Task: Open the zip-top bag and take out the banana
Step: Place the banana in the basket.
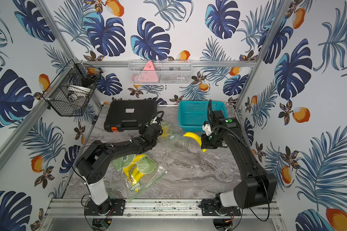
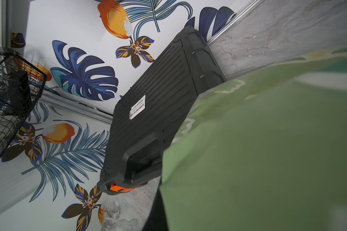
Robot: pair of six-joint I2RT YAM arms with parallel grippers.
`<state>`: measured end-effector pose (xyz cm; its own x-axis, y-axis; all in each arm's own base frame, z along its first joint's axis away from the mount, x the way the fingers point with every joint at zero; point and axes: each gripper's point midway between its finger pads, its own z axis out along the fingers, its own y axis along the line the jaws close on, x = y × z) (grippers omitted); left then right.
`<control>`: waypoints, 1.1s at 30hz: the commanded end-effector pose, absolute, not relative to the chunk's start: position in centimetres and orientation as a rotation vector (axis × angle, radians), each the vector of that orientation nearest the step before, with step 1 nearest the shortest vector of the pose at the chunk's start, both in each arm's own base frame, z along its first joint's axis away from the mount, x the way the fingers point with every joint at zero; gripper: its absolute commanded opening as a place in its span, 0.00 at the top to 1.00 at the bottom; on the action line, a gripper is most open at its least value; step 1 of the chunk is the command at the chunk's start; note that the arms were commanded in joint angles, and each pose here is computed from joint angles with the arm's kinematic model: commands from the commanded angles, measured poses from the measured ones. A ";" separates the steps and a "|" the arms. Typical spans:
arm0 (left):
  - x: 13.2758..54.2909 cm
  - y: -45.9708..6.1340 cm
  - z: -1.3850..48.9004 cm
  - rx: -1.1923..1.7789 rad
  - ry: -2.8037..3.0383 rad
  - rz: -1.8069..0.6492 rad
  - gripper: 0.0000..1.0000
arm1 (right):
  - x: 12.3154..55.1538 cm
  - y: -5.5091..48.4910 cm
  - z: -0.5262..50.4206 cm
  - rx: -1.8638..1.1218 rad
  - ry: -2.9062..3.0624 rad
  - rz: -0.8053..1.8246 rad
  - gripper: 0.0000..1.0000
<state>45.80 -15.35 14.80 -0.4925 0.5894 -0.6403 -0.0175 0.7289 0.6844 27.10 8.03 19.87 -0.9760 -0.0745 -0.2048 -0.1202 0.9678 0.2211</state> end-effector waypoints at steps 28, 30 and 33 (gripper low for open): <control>42.7 -17.2 14.4 0.442 2.133 0.451 1.00 | 49.6 2.8 21.5 0.179 2.379 0.156 0.15; 42.7 -17.4 14.1 0.455 2.137 0.446 1.00 | 46.8 3.1 22.6 0.154 2.393 0.175 0.18; 42.8 -17.4 13.6 0.467 2.158 0.436 1.00 | 41.7 4.7 21.4 0.124 2.490 0.291 0.28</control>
